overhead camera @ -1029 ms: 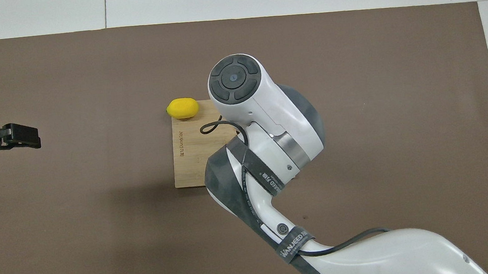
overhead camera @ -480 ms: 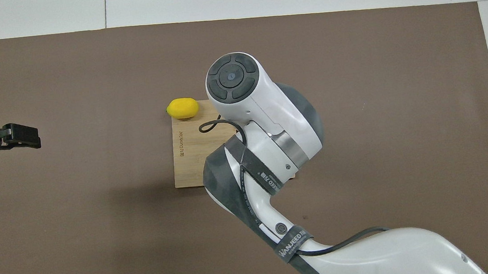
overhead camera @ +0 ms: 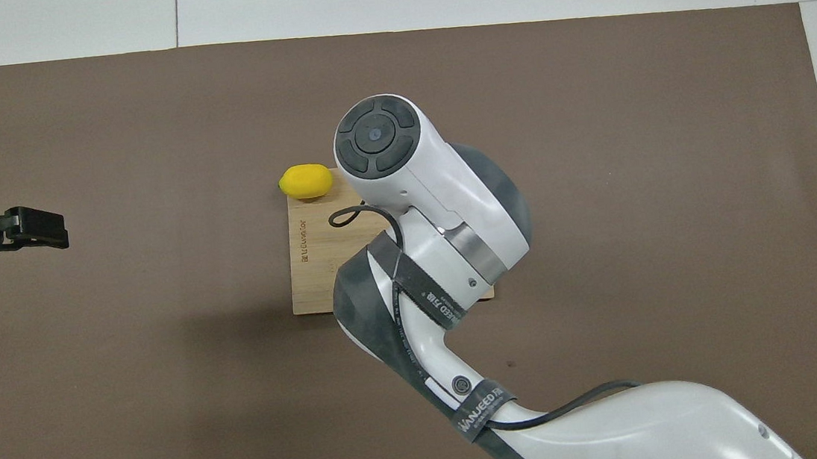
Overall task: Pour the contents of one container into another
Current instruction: 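Hold the clear cup tilted over the tin to pour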
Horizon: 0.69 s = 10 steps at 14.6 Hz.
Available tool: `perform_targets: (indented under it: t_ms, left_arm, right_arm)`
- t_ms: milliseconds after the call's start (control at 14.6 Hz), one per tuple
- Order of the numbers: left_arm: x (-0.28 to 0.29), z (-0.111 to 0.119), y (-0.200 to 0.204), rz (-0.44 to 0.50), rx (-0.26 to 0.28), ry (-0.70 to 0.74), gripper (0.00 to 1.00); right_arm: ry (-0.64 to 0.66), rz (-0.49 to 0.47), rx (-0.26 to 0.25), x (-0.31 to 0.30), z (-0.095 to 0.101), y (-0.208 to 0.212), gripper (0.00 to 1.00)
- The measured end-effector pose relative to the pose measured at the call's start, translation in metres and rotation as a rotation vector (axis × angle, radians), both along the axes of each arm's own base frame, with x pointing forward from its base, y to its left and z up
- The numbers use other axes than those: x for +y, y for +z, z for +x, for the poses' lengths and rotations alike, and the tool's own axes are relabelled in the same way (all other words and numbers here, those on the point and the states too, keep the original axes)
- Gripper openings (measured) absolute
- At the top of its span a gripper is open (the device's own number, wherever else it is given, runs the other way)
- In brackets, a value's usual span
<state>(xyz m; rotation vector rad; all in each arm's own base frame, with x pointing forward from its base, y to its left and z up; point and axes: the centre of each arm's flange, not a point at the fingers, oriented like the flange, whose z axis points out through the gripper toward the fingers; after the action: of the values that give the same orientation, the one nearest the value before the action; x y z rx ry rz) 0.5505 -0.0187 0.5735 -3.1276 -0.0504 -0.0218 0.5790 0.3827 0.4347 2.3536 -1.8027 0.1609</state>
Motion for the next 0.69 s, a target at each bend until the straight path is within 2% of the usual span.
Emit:
perform_targets:
  t_ms: [686]
  left_arm:
    - [0.0000,0.0000,0.0000,0.000,0.000,0.000,1.00]
  right_arm:
    - [0.040,-0.005,0.013,-0.0005,-0.0006,0.0005,0.51]
